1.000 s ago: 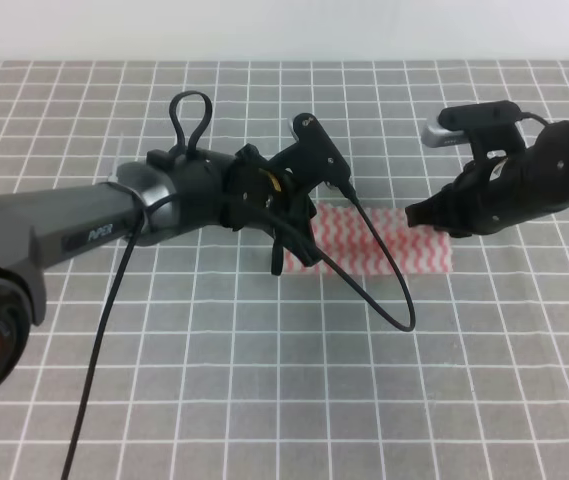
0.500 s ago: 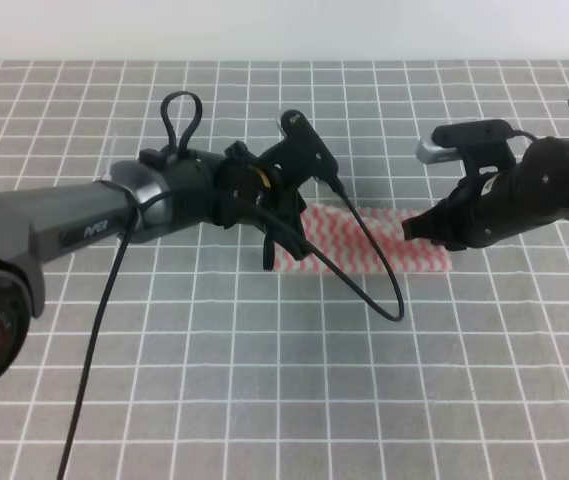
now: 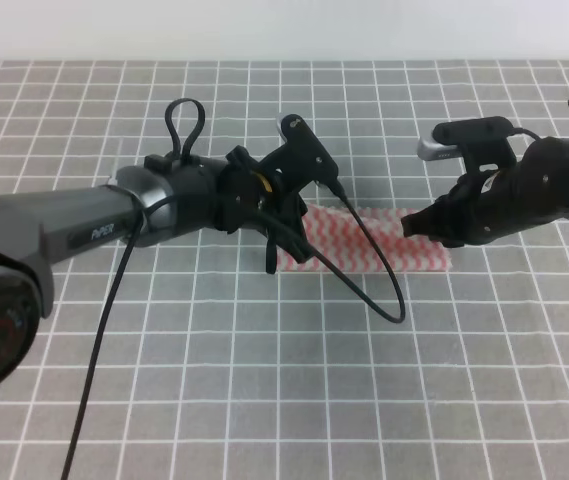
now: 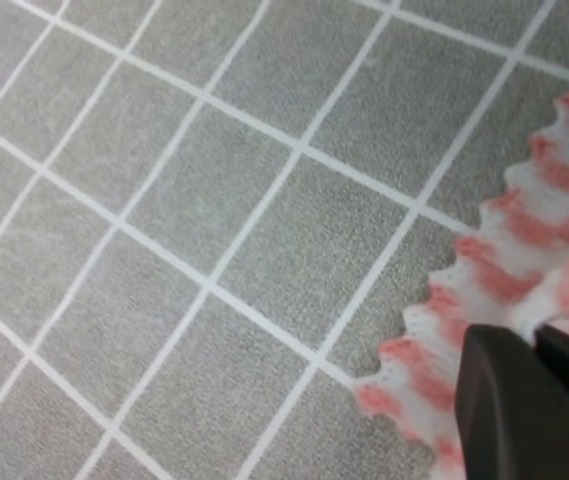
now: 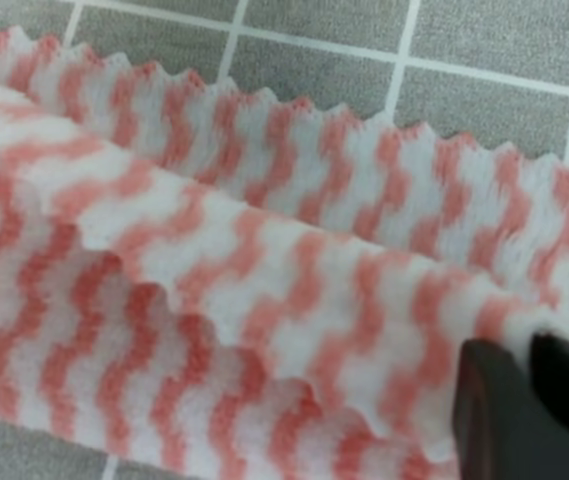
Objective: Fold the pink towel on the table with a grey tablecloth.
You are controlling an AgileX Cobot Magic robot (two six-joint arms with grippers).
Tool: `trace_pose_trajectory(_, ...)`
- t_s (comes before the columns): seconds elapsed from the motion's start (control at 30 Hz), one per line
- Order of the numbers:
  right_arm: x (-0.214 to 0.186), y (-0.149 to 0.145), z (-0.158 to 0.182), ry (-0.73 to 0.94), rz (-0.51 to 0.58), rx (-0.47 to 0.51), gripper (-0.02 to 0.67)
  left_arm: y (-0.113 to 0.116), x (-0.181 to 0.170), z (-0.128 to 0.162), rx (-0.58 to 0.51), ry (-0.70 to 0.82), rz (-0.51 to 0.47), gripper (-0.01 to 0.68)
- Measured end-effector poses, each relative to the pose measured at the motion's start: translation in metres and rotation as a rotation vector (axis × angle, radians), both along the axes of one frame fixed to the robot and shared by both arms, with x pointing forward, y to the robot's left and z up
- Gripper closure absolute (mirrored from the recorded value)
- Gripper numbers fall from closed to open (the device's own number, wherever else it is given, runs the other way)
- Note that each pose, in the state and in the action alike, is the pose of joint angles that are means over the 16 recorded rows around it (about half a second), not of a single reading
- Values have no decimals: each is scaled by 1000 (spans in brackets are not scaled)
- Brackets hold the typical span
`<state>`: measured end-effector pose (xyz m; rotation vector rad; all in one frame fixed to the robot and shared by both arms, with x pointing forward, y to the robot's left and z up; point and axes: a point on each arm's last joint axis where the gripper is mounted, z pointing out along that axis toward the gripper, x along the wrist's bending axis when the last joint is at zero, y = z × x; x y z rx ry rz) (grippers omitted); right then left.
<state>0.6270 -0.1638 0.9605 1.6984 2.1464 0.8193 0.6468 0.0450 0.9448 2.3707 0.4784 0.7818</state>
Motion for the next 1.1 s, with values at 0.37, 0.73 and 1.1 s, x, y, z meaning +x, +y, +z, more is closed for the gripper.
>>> trace_pose_trajectory(0.37,3,0,-2,-18,-9,8,385,-1,3,-2,-16,-24,7,600)
trace_pose_trajectory(0.73,6,-9,-1,-19,-47,26,378,5,10,-3,-33,-59,30,427)
trace_pose_trajectory(1.1,9,-17,0,-17,-81,41,380,15,18,-6,-40,-76,58,400)
